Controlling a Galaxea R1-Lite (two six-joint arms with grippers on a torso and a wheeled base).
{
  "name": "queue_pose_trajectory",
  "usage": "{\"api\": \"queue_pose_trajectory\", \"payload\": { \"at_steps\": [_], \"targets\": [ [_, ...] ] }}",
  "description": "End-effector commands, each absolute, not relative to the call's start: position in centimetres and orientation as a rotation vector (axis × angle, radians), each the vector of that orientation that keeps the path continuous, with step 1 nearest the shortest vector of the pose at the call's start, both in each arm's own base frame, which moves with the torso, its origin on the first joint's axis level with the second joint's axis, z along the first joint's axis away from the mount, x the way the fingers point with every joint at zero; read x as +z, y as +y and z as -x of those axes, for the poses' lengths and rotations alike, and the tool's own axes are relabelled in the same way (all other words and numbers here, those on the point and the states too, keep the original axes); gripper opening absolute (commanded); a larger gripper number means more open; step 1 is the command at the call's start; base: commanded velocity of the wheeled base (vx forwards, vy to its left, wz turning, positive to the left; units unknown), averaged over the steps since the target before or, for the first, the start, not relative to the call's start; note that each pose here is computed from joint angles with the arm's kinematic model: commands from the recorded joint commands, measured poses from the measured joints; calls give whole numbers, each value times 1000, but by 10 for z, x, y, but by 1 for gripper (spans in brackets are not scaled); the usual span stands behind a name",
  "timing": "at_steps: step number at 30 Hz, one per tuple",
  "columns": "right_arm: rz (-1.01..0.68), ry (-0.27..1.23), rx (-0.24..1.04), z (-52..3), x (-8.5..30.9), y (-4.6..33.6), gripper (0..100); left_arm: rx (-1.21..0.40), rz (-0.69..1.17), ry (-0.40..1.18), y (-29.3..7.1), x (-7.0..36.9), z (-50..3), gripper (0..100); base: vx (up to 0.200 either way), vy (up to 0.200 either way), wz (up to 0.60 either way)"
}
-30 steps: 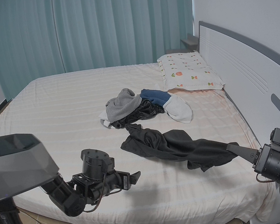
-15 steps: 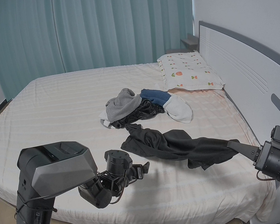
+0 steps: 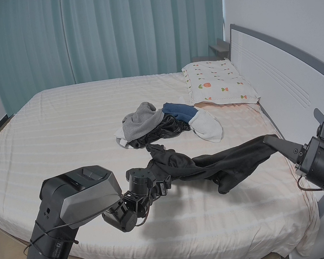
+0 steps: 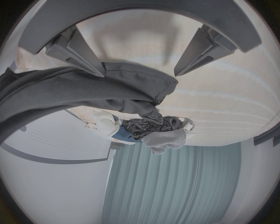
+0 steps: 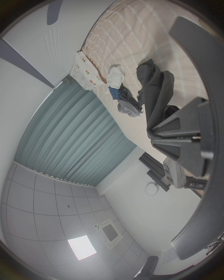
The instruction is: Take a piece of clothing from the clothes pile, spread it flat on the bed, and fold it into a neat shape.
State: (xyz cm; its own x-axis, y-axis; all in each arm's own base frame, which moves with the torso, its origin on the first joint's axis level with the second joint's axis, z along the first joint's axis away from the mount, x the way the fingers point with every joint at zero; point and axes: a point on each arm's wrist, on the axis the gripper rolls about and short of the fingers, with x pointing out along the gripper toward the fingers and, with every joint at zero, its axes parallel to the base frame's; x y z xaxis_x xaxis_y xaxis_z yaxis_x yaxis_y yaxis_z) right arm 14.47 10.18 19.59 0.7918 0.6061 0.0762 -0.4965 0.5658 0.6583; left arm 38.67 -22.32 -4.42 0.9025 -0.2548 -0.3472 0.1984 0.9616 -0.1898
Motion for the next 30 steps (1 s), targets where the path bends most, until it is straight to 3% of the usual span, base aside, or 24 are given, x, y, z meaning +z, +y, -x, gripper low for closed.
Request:
{"api": "queue_pose_trajectory", "payload": {
  "at_steps": [1, 9, 14, 20, 30],
  "targets": [
    [-728, 129, 657, -151, 206, 104, 0, -227, 119, 371, -220, -50, -394, 100, 0, 0, 0],
    [-729, 91, 596, -178, 215, 100, 0, -248, 76, 373, -212, -35, -384, 100, 0, 0, 0],
    [-725, 68, 587, -192, 221, 92, 0, -344, 31, 394, -207, -22, -371, 100, 0, 0, 0],
    [-723, 69, 605, -201, 224, 97, 0, -384, -100, 362, -212, -24, -373, 100, 0, 0, 0],
    [-727, 67, 648, -198, 229, 105, 0, -328, -97, 306, -229, -54, -408, 100, 0, 0, 0]
  ]
}}
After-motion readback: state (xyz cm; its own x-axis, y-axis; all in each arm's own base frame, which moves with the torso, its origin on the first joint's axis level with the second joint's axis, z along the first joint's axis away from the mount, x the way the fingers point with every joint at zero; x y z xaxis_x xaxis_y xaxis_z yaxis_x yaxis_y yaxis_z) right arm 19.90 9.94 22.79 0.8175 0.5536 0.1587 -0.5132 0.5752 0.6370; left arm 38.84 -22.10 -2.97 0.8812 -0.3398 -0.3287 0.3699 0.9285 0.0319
